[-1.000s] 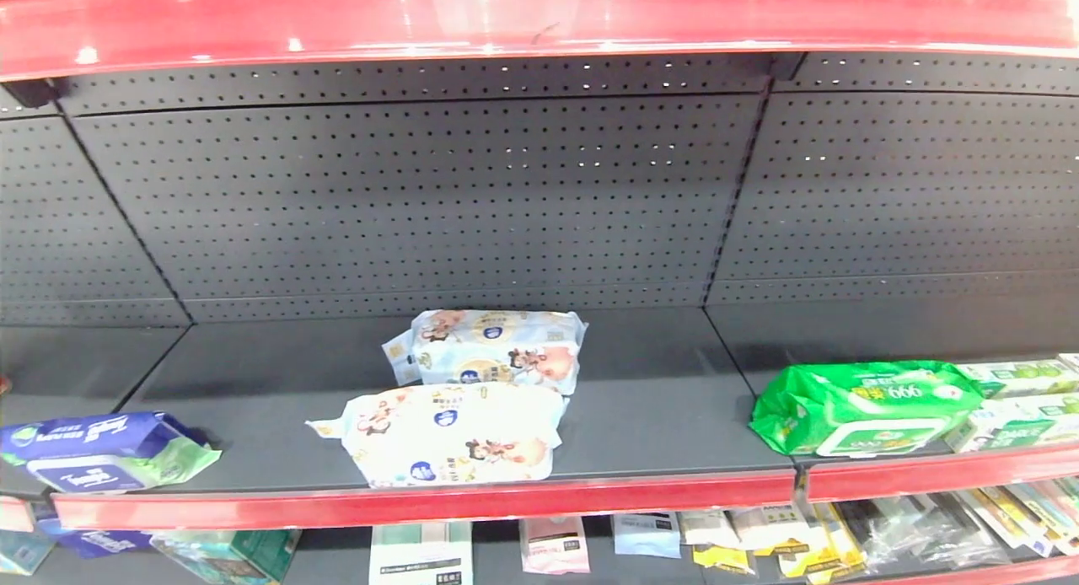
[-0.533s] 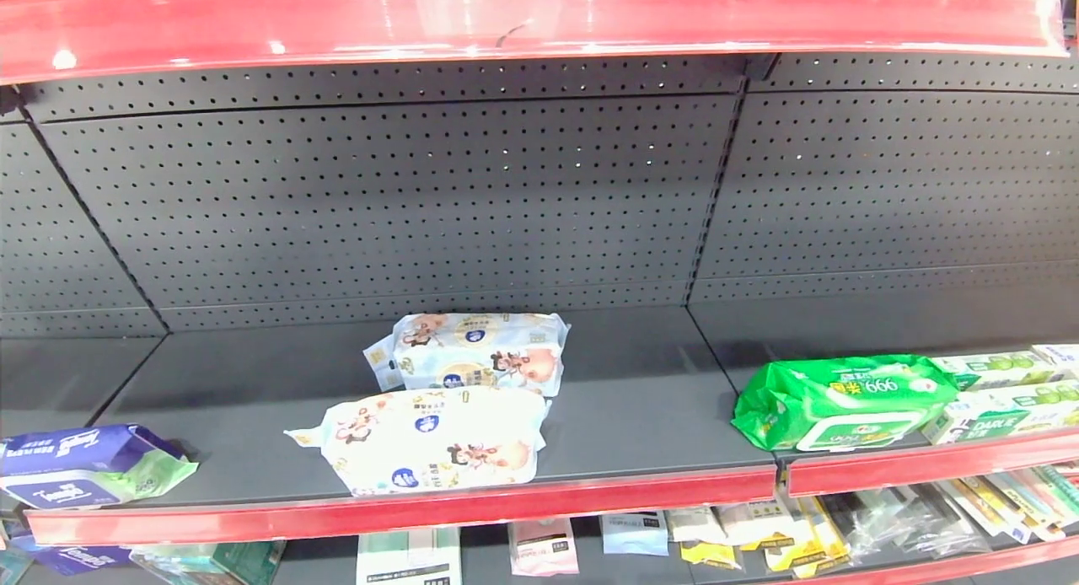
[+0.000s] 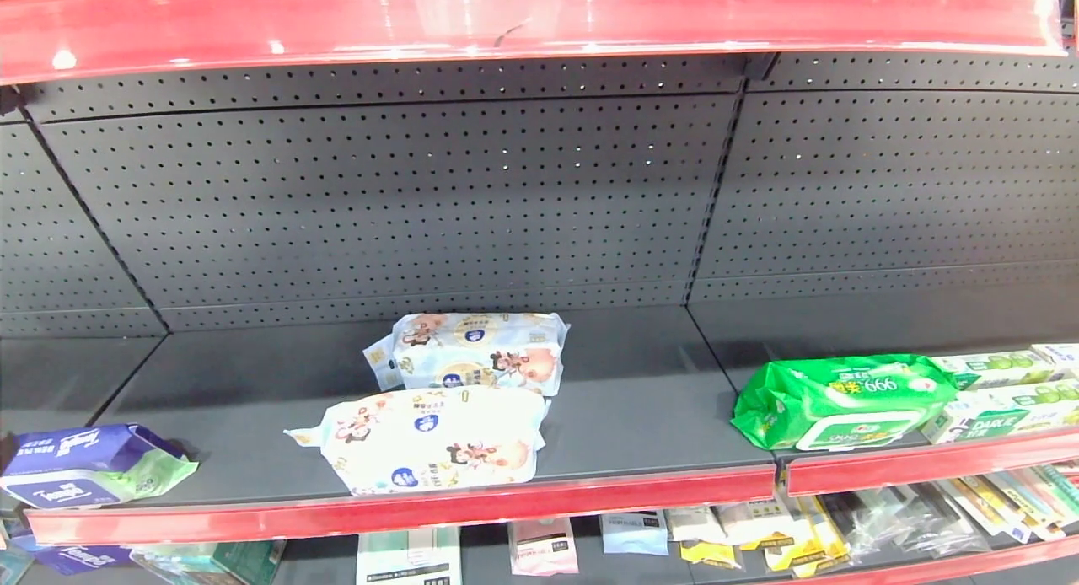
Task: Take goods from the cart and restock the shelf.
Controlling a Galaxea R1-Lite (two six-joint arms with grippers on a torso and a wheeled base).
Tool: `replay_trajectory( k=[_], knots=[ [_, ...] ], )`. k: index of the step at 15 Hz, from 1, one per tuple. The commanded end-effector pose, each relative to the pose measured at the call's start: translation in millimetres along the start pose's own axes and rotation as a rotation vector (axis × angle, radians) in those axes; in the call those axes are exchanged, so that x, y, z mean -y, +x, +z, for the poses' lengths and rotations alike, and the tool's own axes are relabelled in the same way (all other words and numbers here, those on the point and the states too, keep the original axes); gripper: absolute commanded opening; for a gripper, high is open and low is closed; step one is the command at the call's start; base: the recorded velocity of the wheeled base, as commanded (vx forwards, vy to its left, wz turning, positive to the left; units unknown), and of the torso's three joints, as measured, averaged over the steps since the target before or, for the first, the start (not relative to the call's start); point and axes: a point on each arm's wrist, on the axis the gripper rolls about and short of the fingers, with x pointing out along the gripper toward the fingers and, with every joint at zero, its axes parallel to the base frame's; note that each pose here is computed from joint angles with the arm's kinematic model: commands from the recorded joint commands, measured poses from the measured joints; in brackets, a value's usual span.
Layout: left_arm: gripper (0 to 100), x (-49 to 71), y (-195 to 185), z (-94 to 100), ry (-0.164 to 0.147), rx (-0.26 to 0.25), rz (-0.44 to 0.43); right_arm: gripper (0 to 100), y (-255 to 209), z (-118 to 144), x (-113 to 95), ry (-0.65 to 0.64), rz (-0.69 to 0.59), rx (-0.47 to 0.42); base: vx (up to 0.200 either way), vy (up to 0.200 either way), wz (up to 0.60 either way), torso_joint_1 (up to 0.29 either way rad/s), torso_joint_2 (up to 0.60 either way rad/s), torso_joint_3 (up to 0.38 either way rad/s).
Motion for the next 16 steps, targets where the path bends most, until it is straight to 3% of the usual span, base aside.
replay_trajectory(
  k=[1,2,3,5,6,7,8,9,13,16],
  knots=[
    [100,-0.4,114.0,14.6,0.022,-0.369,0.083,100,0.1,0.0,0.0,0.001,0.0,-0.001,0.0,0.0,0.0,0.0,0.0,0.0],
    [100,0.2,119.5,10.6,0.026,-0.4,0.078,100,0.1,0.0,0.0,0.0,0.0,-0.001,0.0,0.0,0.0,0.0,0.0,0.0],
    [100,2.1,134.4,-1.1,0.03,-0.48,0.055,100,0.1,0.0,0.0,0.001,0.0,-0.001,0.0,0.0,0.0,0.0,0.0,0.0],
    [100,6.6,151.0,-14.7,0.042,-0.568,0.024,100,0.1,0.0,0.0,0.0,0.0,-0.001,0.0,0.0,0.0,0.0,0.0,0.0],
    [100,9.0,160.1,-21.0,0.074,-0.608,0.007,100,0.1,0.0,0.0,0.0,0.0,-0.001,0.0,0.0,0.0,0.0,0.0,0.0],
    [100,9.3,160.9,-21.8,0.081,-0.613,0.004,100,0.1,0.0,0.0,0.001,0.0,-0.001,0.0,0.0,0.0,0.0,0.0,0.0],
    [100,12.3,167.5,-27.2,0.146,-0.645,-0.046,100,0.1,0.0,0.0,0.0,0.0,-0.001,0.0,0.0,0.0,0.0,0.0,0.0],
    [100,13.1,168.8,-34.0,0.176,-0.677,-0.099,100,0.1,0.0,0.0,0.0,0.0,-0.001,0.0,0.0,0.0,0.0,0.0,0.0],
    [100,23.5,186.0,-56.3,0.201,-0.788,-0.181,100,0.1,0.0,0.0,0.0,0.0,-0.001,0.0,0.0,0.0,0.0,0.0,0.0],
    [100,39.2,198.9,-58.9,0.235,-0.801,-0.235,100,0.1,0.0,0.0,0.0,0.0,-0.001,0.0,0.0,0.0,0.0,0.0,0.0]
  ],
)
